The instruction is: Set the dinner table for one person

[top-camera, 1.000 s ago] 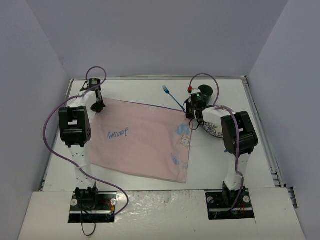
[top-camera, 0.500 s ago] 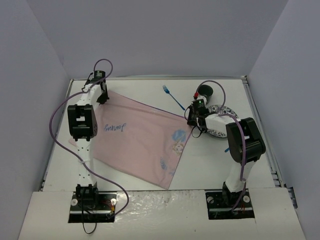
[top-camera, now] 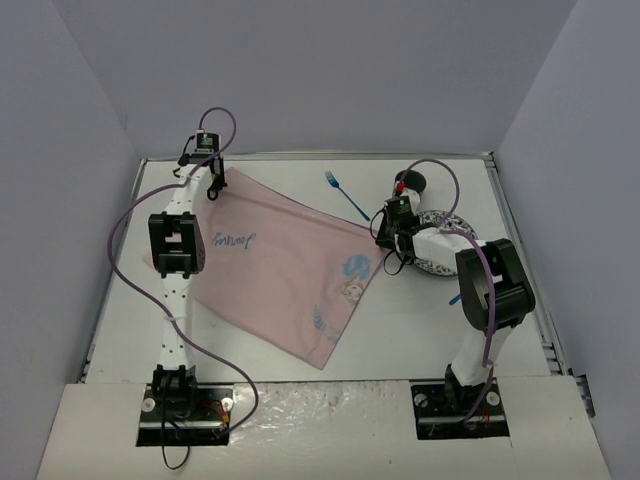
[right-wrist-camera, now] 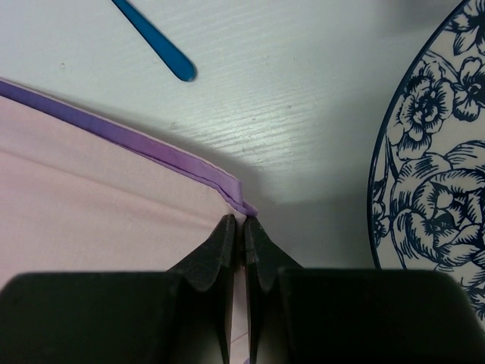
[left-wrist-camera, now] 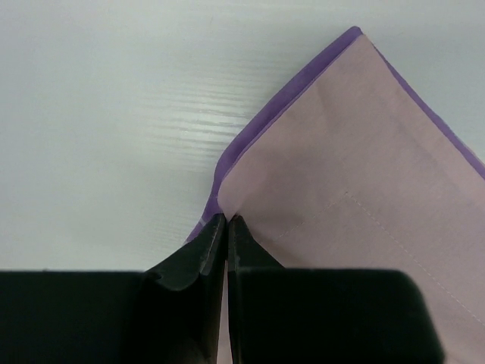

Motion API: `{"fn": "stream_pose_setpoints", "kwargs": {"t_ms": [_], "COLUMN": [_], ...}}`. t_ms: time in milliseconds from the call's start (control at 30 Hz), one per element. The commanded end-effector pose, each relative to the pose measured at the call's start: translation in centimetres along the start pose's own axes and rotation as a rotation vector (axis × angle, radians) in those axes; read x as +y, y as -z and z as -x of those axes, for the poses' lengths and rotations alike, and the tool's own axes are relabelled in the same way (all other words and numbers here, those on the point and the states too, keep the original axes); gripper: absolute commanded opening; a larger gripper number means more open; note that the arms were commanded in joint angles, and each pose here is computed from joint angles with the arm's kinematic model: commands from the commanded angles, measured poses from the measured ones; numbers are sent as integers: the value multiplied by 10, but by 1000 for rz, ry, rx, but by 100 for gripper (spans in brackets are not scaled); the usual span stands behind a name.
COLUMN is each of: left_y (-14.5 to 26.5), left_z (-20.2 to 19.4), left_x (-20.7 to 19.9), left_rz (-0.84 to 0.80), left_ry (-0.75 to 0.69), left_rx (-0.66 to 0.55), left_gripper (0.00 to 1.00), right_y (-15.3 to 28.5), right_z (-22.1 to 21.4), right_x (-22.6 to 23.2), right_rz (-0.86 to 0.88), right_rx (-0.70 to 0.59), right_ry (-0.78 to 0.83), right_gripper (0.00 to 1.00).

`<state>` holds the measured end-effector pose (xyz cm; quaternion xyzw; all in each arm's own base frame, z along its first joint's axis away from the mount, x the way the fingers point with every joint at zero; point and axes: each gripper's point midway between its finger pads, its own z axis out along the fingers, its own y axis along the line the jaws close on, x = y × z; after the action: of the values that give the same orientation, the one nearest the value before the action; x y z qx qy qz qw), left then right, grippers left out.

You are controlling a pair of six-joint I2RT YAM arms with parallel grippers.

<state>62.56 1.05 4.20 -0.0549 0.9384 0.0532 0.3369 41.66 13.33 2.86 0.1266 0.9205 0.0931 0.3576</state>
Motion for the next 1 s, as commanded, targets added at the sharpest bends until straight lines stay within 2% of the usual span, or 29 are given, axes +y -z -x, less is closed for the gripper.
{"fn": "stream_pose_setpoints", "kwargs": {"t_ms": [0, 67, 133, 200, 267, 333, 367, 400, 467, 500, 533, 667, 700, 867, 967], "left_y": [23, 28, 44, 71, 100, 139, 155, 174, 200, 222, 220, 235, 242, 222, 210], "left_z": [68, 73, 84, 99, 110, 118, 119, 114, 95, 104, 70, 7, -5, -81, -102], "left_x": [35, 35, 36, 39, 40, 44, 45, 48, 53, 55, 59, 72, 76, 104, 115], "left_rz": [94, 90, 86, 84, 74, 69, 67, 71, 79, 73, 95, 124, 118, 145, 153], "left_ry": [9, 12, 16, 24, 30, 52, 64, 84, 125, 145, 163, 248, 283, 379, 417], "left_rx": [-204, -216, -241, -277, -301, -324, -331, -324, -294, -333, -256, -177, -180, -68, -41], "left_gripper": [7, 22, 36, 58, 76, 89, 92, 94, 94, 94, 94, 93, 92, 79, 65], "right_y": [-1, 2, 8, 18, 34, 55, 60, 68, 85, 92, 98, 121, 126, 157, 169], "right_z": [18, 23, 32, 46, 63, 81, 83, 83, 77, 77, 60, 12, -2, -74, -111], "right_x": [-10, -5, 1, 9, 22, 36, 41, 49, 68, 75, 83, 107, 112, 138, 139], "right_rz": [-70, -60, -45, -20, 22, 72, 91, 127, 226, 266, 332, 519, 557, 770, 879], "right_rx": [-54, -65, -83, -109, -143, -185, -188, -185, -166, -162, -114, 15, 47, 221, 336], "right_ry": [-43, -30, -5, 26, 51, 68, 74, 89, 124, 131, 143, 195, 219, 350, 408], "right_gripper": [1, 8, 24, 42, 54, 64, 69, 73, 75, 75, 75, 75, 75, 71, 64]}}
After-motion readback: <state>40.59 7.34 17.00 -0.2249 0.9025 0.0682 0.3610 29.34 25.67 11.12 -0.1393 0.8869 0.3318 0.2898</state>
